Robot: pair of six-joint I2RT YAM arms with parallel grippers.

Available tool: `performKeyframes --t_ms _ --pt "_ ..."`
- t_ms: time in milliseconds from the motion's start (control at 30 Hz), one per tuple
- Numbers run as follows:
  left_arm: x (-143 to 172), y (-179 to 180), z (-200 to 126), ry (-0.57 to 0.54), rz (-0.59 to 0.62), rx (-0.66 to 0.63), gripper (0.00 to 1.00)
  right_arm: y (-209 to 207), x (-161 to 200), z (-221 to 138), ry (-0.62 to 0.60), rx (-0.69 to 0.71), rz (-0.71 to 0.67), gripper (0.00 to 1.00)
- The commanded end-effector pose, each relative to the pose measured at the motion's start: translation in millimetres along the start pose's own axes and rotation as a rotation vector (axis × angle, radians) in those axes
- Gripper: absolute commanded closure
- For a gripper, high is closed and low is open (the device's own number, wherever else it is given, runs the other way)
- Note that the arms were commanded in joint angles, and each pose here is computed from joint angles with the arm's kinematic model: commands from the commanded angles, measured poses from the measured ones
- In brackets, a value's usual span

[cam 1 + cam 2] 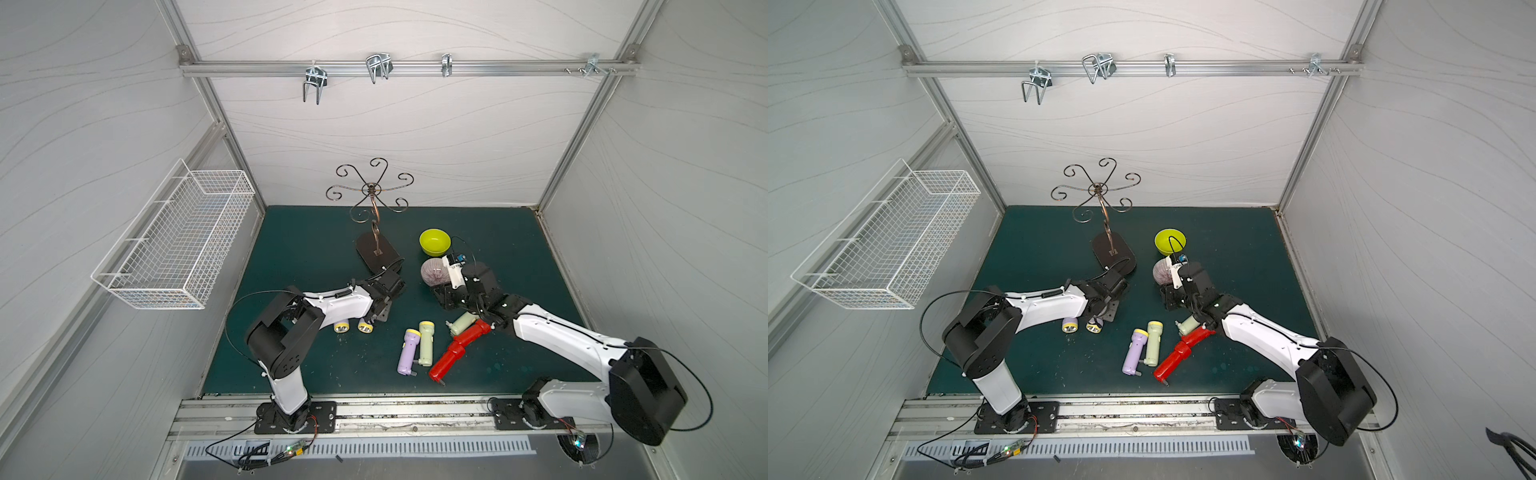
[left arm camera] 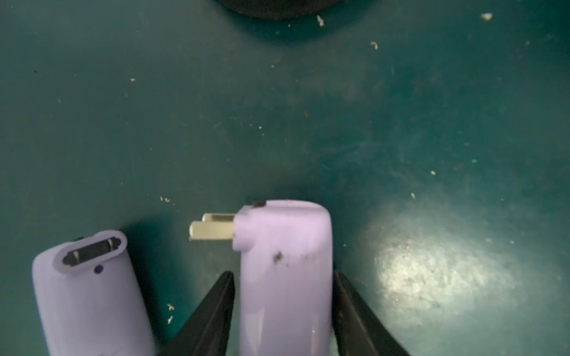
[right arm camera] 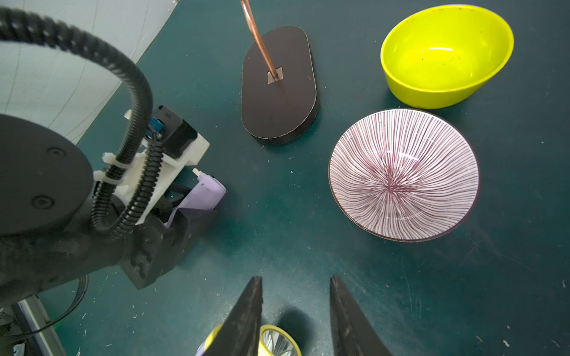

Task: Close the plug at the bottom of the flashlight
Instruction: Pick up the flashlight from the center of the board.

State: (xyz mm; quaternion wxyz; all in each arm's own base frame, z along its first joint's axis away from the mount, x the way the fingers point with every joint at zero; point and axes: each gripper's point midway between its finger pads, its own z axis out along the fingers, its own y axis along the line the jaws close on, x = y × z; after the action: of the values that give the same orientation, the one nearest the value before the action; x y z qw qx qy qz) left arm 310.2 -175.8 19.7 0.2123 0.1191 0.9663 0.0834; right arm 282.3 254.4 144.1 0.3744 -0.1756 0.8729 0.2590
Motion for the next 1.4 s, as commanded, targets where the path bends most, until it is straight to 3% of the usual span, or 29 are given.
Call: performKeyframes --t_ms 0,100,267,400,733,1033,1233,1367 --pt "-7 -2 10 0.004 -0.002 0.003 0.51 1 -3 3 -0.008 -0.011 0.01 0.62" --pt "-8 -3 13 0.0 -0.012 0.013 0.66 0 -3 3 -0.008 -0.009 0.012 0.62" --pt "-18 -7 3 -0.056 -0.025 0.058 0.78 -2 -1 4 -0.005 -0.004 0.016 0.62" --pt "-35 -9 -21 -0.169 -0.039 0.121 1.0 0 -2 3 -0.006 -0.013 0.02 0.62" --pt "-62 -41 -99 -0.434 0.041 0.426 1.0 4 -9 -6 -0.025 -0.031 0.013 0.62" --pt "-58 -60 -167 -0.688 0.132 0.697 1.0 17 -26 -23 -0.076 -0.079 -0.01 0.62" --pt "-50 -71 -215 -0.856 0.217 0.876 1.0 50 -45 -45 -0.153 -0.249 -0.035 0.61" --pt "-51 -70 -237 -0.927 0.266 0.911 1.0 74 -57 -64 -0.217 -0.385 -0.046 0.59"
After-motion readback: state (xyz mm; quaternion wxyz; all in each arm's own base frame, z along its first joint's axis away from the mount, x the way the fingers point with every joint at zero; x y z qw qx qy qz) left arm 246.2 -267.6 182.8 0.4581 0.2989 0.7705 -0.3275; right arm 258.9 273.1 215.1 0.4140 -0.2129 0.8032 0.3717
